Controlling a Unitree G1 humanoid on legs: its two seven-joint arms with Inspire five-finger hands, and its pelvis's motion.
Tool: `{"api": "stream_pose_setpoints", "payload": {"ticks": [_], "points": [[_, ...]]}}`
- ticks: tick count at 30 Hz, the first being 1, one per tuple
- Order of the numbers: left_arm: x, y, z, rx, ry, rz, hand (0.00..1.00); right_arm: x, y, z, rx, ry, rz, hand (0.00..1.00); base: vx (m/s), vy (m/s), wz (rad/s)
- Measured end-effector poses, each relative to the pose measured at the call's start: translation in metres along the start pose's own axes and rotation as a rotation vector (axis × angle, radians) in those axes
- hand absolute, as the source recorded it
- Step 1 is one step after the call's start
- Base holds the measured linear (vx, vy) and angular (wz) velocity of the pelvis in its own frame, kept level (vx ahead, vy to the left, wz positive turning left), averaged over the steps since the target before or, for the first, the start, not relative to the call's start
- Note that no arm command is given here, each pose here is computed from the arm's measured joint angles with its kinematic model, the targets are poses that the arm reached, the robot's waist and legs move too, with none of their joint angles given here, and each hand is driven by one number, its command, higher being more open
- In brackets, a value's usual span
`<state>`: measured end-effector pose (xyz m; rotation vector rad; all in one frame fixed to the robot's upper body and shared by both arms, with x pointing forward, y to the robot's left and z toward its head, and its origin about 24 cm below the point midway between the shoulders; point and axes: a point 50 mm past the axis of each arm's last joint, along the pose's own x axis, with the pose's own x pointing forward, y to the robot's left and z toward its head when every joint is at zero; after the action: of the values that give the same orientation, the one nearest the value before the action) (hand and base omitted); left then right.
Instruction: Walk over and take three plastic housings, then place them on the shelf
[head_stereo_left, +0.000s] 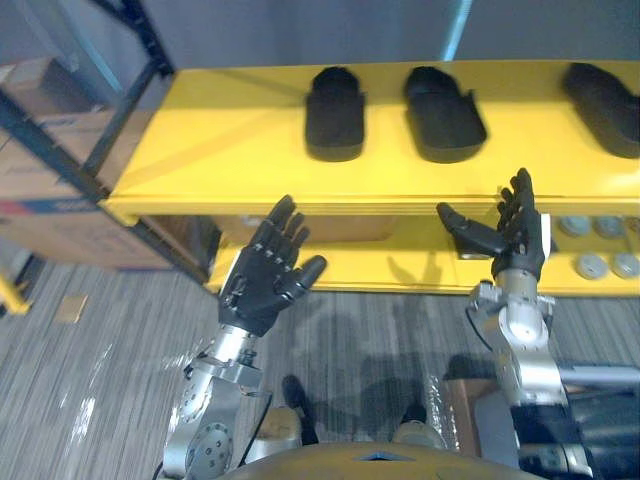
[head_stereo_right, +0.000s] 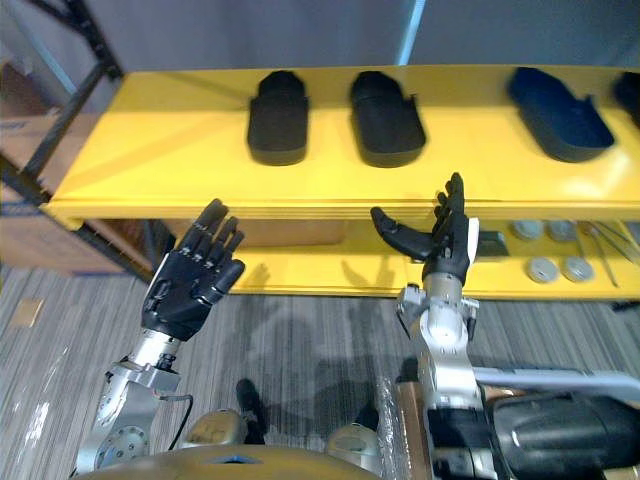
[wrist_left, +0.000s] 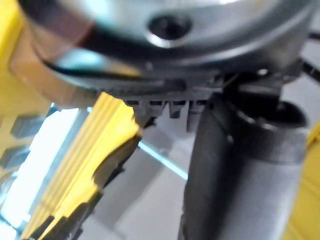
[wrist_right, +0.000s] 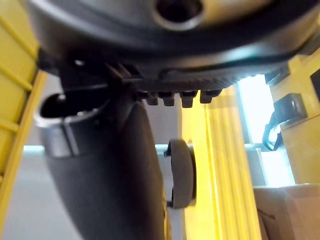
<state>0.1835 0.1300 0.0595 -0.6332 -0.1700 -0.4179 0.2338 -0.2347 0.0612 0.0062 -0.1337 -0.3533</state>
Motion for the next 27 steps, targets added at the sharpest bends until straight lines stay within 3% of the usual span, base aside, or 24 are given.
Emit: {"api": "stream_pose_setpoints", "payload": {"ticks": [6, 12, 19, 27], "points": [[0.021, -0.022, -0.022, -0.015, 0.131, -0.168, 1.00, -0.057, -0.030, -0.032, -0.043, 0.193, -0.077, 1.00, 0.04, 0.009, -1.02], [0.016, -0.016, -0.038, 0.000, 0.236, -0.098, 1.00, -0.083, -0.053, -0.038, -0.017, 0.275, -0.106, 1.00, 0.07, -0.063, -1.19], [0.006, 0.005, -0.029, 0.000, 0.175, 0.112, 1.00, -0.059, -0.015, -0.029, 0.020, 0.195, 0.150, 1.00, -0.02, 0.085, -1.58], [0.009, 0.003, -0.027, 0.000, 0.162, 0.086, 1.00, -0.050, 0.001, -0.034, 0.047, 0.184, 0.198, 1.00, -0.03, 0.088, 0.40]]}}
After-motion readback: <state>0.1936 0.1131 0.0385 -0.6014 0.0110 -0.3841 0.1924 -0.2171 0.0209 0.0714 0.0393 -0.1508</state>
